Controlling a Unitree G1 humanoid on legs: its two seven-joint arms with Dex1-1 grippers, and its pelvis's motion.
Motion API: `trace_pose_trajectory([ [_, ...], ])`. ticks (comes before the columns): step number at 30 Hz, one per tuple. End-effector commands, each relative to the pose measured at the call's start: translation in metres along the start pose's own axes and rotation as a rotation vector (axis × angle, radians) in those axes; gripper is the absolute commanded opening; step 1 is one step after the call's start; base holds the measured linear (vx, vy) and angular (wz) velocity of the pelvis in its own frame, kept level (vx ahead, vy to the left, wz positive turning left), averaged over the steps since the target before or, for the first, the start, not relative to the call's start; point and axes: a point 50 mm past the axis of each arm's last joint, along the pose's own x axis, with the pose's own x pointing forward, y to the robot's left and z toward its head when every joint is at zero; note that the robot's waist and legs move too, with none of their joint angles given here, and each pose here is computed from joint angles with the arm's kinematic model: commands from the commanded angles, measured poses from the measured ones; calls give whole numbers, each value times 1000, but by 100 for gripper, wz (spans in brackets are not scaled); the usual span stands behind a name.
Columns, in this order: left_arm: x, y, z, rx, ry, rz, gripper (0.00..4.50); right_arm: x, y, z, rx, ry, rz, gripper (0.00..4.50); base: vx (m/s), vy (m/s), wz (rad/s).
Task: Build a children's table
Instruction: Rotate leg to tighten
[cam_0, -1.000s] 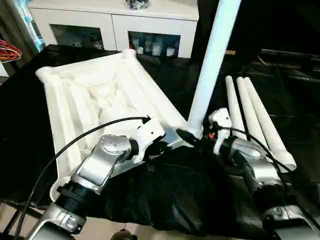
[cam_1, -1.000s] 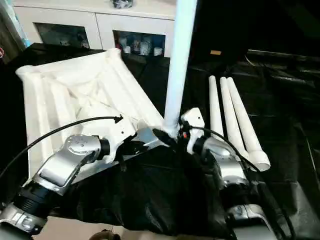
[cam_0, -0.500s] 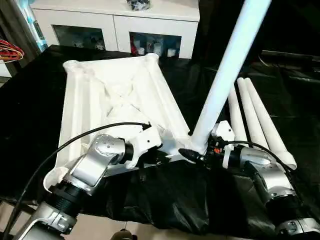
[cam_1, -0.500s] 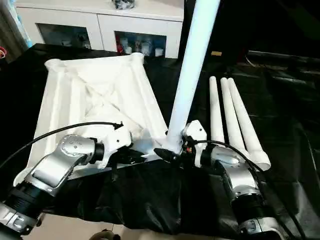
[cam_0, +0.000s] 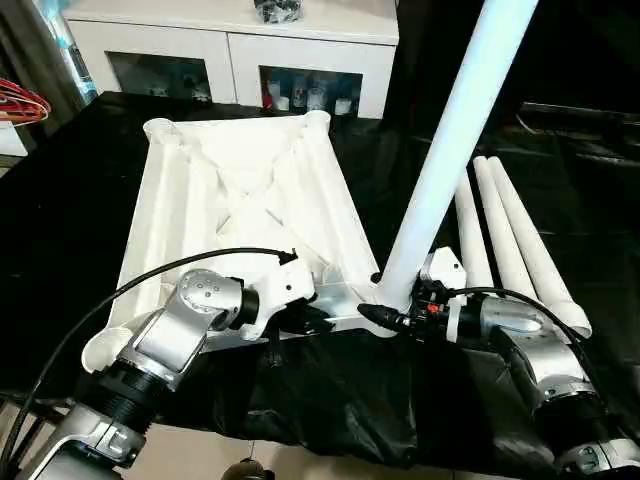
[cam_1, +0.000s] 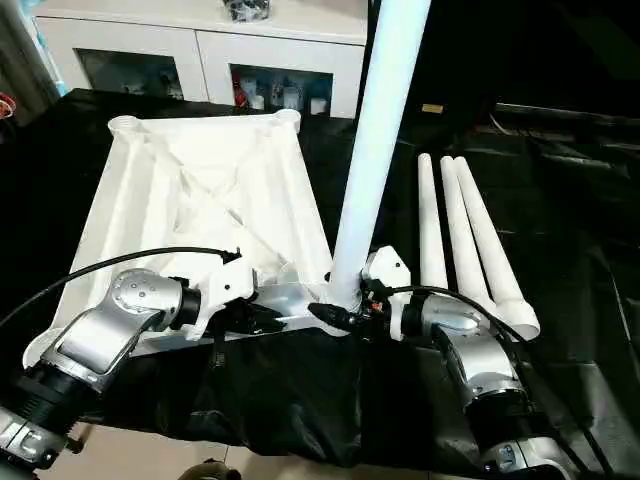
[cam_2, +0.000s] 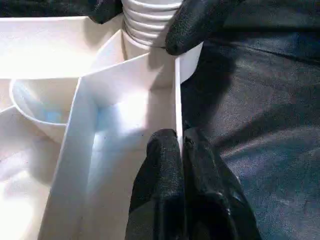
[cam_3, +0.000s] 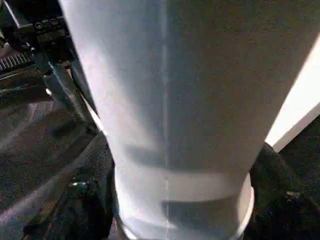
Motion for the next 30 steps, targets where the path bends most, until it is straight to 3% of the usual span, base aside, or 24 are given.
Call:
trace_pose_trajectory([
  [1,4,5,17,-3,-86,54,0,9,3,-6,43,8,-29,273,0,0,0],
  [6,9,11,22,-32,-107,127,0,18,-2,-11,64,20,-138,273,0,0,0],
  [7,17,20,29,-74,-118,249,0,35,-13,-17,121,37,-338,273,0,0,0],
  [9,23,24,34,-111,-128,324,0,46,-18,-18,172,40,-445,272,0,0,0],
  [16,38,23,46,-142,-168,409,0,74,-21,-7,202,30,-575,272,0,0,0],
  [20,42,17,45,-123,-162,378,0,81,-20,-3,215,-4,-565,272,0,0,0],
  [23,43,14,45,-104,-156,352,0,83,-20,-2,235,-30,-555,342,0,0,0],
  [30,42,7,44,-58,-156,273,0,71,-26,-3,184,-43,-566,385,0,0,0],
])
